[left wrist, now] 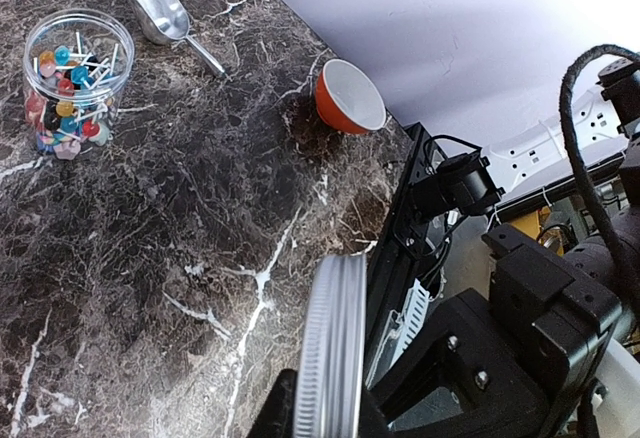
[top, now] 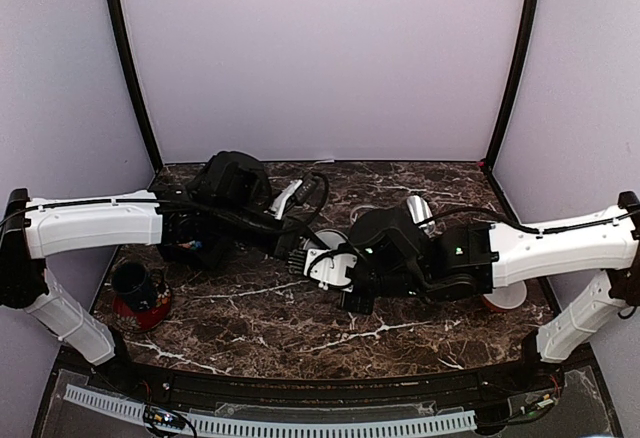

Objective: Pack the candies
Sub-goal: Pass from the right arm to the left, then pass from the left arm to the right

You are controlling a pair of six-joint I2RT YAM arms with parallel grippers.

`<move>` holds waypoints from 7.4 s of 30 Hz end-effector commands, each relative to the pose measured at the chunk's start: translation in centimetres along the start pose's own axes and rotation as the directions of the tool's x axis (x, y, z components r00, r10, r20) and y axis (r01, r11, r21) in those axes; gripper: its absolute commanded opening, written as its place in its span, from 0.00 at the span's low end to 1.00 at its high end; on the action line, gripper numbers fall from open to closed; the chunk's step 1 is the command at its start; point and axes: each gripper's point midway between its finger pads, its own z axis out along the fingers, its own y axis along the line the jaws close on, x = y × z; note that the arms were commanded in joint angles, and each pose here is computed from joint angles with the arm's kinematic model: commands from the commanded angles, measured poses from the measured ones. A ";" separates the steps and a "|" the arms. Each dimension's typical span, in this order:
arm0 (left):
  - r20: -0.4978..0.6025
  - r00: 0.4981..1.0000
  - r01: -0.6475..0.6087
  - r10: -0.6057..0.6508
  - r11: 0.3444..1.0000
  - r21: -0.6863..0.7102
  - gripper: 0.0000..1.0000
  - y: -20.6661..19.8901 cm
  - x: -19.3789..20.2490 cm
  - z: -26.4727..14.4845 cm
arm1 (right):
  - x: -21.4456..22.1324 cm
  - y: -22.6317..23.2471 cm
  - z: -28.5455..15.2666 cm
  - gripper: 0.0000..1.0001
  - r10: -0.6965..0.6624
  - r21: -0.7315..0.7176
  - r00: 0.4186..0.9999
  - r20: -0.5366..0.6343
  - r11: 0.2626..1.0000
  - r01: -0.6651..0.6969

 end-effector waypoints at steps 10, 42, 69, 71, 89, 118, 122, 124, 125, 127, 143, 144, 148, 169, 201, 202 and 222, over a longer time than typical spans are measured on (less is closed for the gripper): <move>-0.024 0.990 0.140 -0.139 0.987 0.082 0.01 -0.1 1.1 0.4 | -1.7 -2.6 -1.3 0.07 -0.051 0.191 0.999 -0.015 0.980 0.053; 0.032 0.950 0.305 -0.311 0.944 0.124 0.01 1.5 0.2 -0.8 | -0.5 0.3 -3.2 0.44 -0.332 0.279 0.943 0.002 0.906 0.318; 0.039 0.943 0.322 -0.330 0.936 0.141 0.00 1.3 0.2 -1.1 | -0.1 0.3 -0.4 0.13 -0.328 0.355 0.944 -0.042 0.878 0.321; 0.040 0.943 0.321 -0.330 0.936 0.143 0.00 1.3 0.2 -1.2 | 0.1 0.3 -0.3 0.11 -0.329 0.357 0.943 -0.051 0.876 0.325; 0.036 0.940 0.329 -0.338 0.931 0.161 0.00 1.2 0.3 -1.0 | 0.3 0.3 0.3 0.09 -0.342 0.374 0.937 -0.069 0.862 0.342; 0.008 0.980 0.197 -0.197 0.979 0.048 0.00 1.5 2.1 -1.0 | -1.5 -0.3 -1.2 0.00 -0.029 0.009 0.994 0.102 1.000 0.028; 0.004 0.984 0.176 -0.177 0.983 0.044 0.00 1.1 2.0 -0.8 | -1.2 -0.4 -0.6 0.00 0.021 -0.039 0.998 0.066 0.999 -0.019; 0.002 0.986 0.167 -0.167 0.985 0.039 0.00 1.0 1.9 -0.7 | -1.0 -0.7 -0.5 0.00 0.042 -0.044 0.998 0.049 0.998 -0.040; 0.002 0.986 0.165 -0.165 0.985 0.040 0.00 0.9 1.9 -0.7 | -1.1 -0.9 -0.5 0.00 0.049 -0.044 0.998 0.048 0.998 -0.047; 0.001 0.986 0.168 -0.168 0.985 0.040 0.00 1.0 2.0 -0.7 | -1.2 -1.2 -0.7 0.00 0.048 -0.034 0.998 0.045 0.998 -0.046; 0.069 0.936 0.341 -0.345 0.938 0.065 0.00 3.1 1.8 -1.5 | 0.0 0.1 -4.1 0.52 -0.279 0.056 0.960 0.021 0.959 0.277; 0.076 0.931 0.353 -0.357 0.933 0.066 0.00 3.3 1.8 -1.5 | 0.0 0.3 -4.1 0.52 -0.291 0.059 0.957 0.020 0.956 0.289; 0.087 0.916 0.388 -0.393 0.919 0.071 0.00 3.8 1.9 -1.4 | 0.3 1.1 -3.3 0.52 -0.334 0.081 0.942 -0.009 0.939 0.334; 0.099 0.892 0.433 -0.442 0.896 0.099 0.00 4.1 2.0 -1.2 | -1.3 1.1 1.6 0.22 -0.318 0.296 0.948 -0.022 0.903 0.310; 0.090 0.912 0.391 -0.400 0.914 0.105 0.00 3.4 1.9 -1.4 | 0.1 1.1 2.5 0.00 -0.250 0.189 0.968 -0.033 0.949 0.252; 0.085 0.918 0.378 -0.386 0.921 0.098 0.00 3.4 2.0 -1.4 | 0.2 1.1 2.4 0.00 -0.233 0.169 0.972 -0.028 0.957 0.234; 0.036 0.960 0.279 -0.279 0.960 -0.009 0.00 3.3 4.1 -1.0 | -1.1 -0.4 1.5 0.00 0.049 -0.121 0.998 -0.028 0.991 -0.052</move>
